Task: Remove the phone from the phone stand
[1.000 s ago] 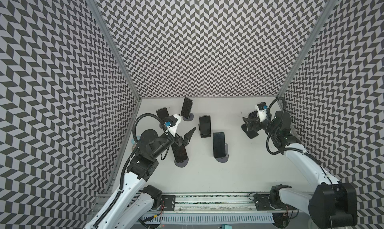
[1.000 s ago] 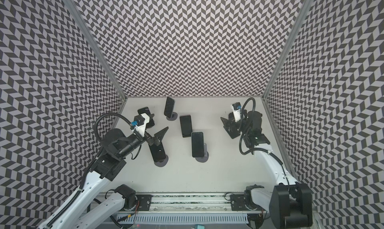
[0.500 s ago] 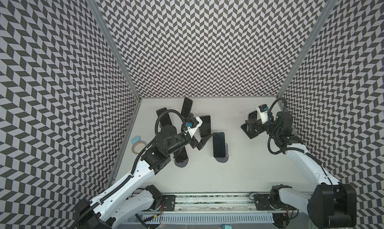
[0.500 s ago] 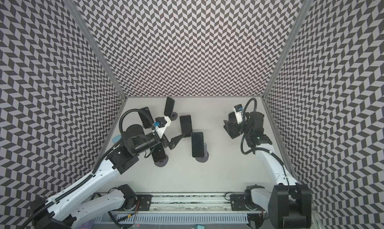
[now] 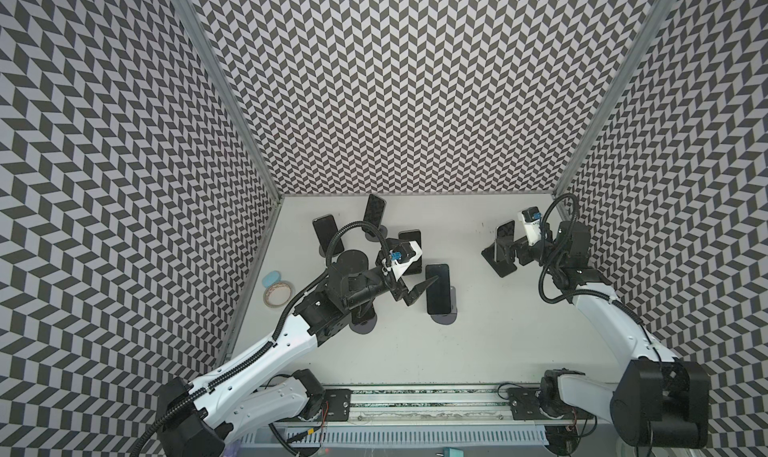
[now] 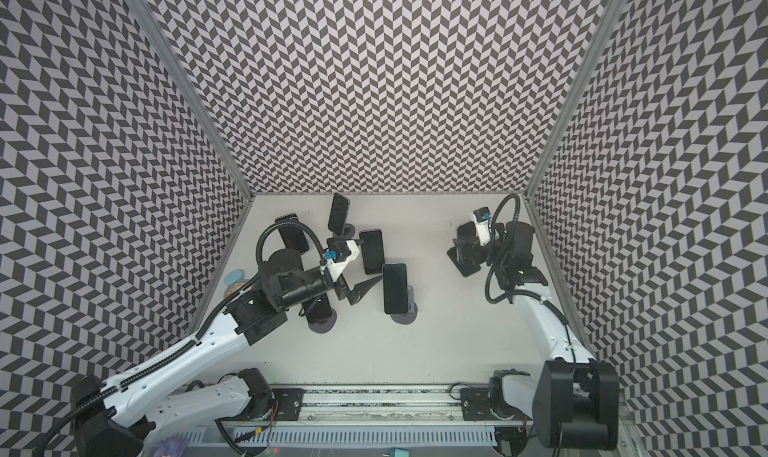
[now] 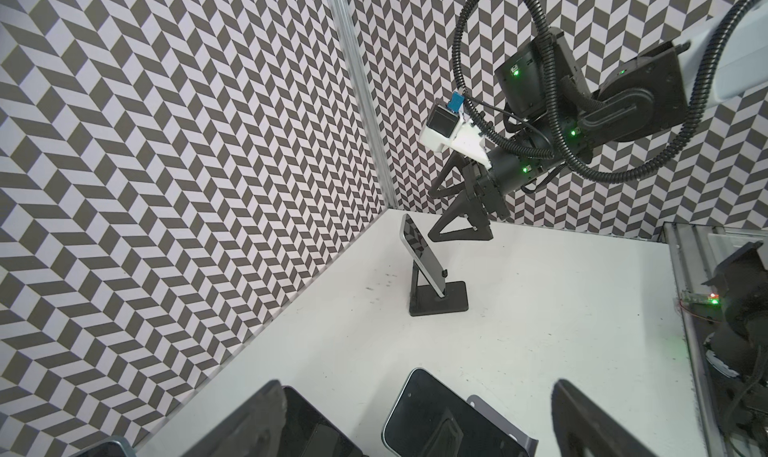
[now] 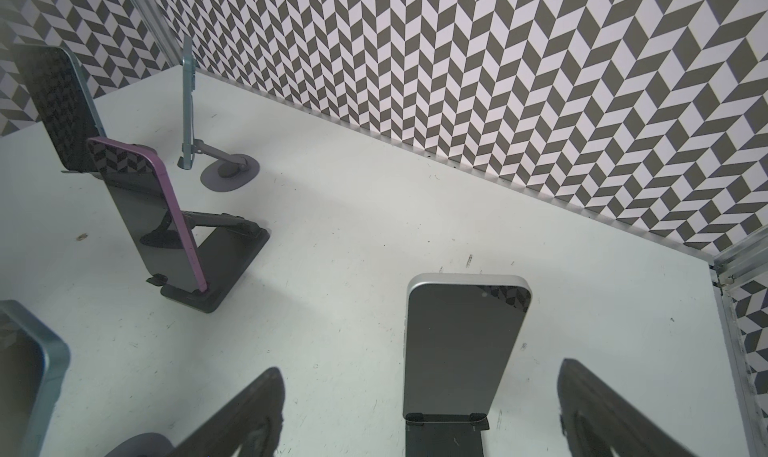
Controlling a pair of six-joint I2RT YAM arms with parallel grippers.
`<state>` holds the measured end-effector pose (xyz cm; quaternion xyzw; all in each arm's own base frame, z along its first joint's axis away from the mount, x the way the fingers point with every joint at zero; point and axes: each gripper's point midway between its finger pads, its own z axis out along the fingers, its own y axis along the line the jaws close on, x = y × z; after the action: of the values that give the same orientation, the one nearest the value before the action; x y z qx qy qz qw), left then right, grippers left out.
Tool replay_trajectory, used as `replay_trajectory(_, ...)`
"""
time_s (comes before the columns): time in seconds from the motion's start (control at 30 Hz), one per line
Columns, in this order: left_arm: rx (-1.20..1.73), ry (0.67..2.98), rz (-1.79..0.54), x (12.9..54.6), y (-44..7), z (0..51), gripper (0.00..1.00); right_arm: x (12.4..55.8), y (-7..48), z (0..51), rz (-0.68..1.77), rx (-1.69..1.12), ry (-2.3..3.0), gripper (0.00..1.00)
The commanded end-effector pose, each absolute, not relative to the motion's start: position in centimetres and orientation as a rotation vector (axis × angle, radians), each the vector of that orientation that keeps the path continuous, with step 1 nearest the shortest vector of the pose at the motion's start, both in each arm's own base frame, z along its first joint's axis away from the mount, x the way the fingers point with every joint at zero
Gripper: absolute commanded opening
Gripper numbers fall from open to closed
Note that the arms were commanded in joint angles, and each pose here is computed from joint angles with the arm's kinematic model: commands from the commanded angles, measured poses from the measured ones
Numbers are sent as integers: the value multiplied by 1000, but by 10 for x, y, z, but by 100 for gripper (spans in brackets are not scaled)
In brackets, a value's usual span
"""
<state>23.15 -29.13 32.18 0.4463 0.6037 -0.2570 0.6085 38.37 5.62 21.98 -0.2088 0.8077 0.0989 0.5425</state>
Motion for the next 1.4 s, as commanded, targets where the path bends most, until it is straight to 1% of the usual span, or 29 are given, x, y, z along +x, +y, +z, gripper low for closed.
replay_trajectory(0.0,1081,1310,-556,230,-297,338,100,388,56,230,221,-530,1878,99)
replay_trajectory(0.17,1153,1282,-515,231,-301,331,100,393,53,227,215,-544,1875,99)
replay_trajectory(0.4,1265,1230,-445,229,-304,322,100,413,48,221,233,-528,1896,99)
replay_trajectory(0.57,1287,1223,-452,226,-306,317,100,420,44,215,206,-536,1922,99)
replay_trajectory(0.87,1282,1221,-504,221,-309,310,100,412,44,215,168,-580,1884,99)
replay_trajectory(1.17,1242,1217,-573,217,-311,318,100,399,46,207,167,-606,1873,99)
replay_trajectory(1.37,1246,1212,-589,212,-311,318,100,402,42,202,163,-626,1880,99)
